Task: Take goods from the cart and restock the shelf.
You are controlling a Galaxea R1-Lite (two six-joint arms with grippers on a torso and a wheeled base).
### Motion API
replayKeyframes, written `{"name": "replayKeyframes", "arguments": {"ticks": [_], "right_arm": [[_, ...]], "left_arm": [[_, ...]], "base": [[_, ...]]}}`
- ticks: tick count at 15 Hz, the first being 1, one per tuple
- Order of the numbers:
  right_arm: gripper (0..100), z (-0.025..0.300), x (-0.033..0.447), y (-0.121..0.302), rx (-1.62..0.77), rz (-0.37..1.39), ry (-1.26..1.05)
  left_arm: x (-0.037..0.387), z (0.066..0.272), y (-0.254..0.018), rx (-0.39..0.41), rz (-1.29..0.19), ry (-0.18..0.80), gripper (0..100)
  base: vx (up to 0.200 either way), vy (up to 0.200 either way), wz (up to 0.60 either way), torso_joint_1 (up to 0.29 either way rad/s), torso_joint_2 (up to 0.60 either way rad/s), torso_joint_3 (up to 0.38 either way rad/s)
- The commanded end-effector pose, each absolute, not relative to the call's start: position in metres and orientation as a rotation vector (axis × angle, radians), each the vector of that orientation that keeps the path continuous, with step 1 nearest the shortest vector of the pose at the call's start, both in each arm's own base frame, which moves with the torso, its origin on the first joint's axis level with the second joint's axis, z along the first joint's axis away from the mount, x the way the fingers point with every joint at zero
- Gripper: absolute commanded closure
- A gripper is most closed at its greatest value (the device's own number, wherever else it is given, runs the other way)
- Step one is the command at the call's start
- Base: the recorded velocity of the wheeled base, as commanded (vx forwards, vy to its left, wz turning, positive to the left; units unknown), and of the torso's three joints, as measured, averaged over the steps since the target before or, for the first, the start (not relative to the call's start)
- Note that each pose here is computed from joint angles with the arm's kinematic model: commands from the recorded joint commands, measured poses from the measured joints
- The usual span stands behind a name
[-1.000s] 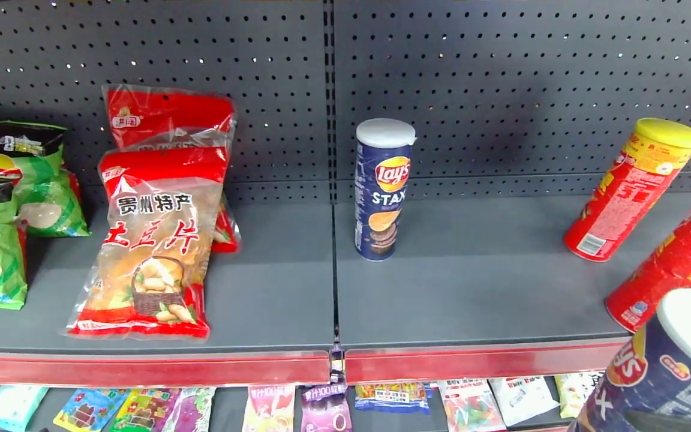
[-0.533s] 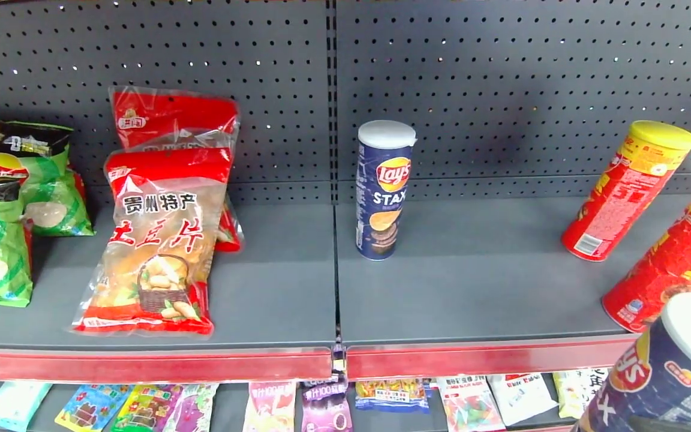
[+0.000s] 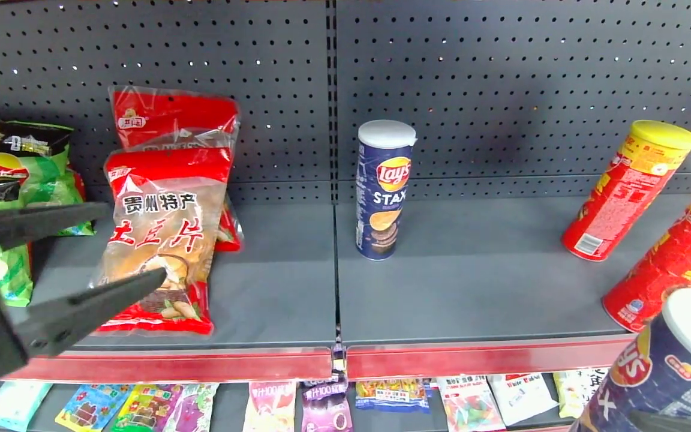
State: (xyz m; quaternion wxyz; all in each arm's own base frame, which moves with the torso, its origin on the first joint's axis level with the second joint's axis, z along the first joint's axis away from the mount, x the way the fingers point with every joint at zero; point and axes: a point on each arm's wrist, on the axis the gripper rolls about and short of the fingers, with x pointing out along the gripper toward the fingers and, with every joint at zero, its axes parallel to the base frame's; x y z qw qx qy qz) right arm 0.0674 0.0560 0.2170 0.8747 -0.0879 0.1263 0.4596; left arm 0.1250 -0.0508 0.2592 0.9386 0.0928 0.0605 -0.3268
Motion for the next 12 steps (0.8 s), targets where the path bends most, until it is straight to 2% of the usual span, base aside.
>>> {"name": "replayKeyframes", "arguments": {"ticks": [1,3,5,12], "right_arm": [[100,0.219,0.068,0.056,-0.183,0.959,0.259],[100,0.220,0.068,0.056,-0.182,0.958,0.254],[100,0.220,0.068,0.056,-0.180,0.958,0.252],[100,0.220,0.069,0.055,-0.176,0.938,0.254]], "left_arm": [[0.211,0.261,-0.116,0.169,-0.831,0.201,0],[0.234,0.257,-0.144,0.138,-0.880,0.207,0],[0.261,0.253,-0.162,0.139,-0.880,0.185,0],[0.307,0.245,-0.201,0.144,-0.901,0.169,0]], "base": [[0.000,0.000,0.00,0.000,0.00,0.000],[0.000,0.000,0.00,0.000,0.00,0.000],[0.000,0.000,0.00,0.000,0.00,0.000],[0.000,0.000,0.00,0.000,0.00,0.000]]}}
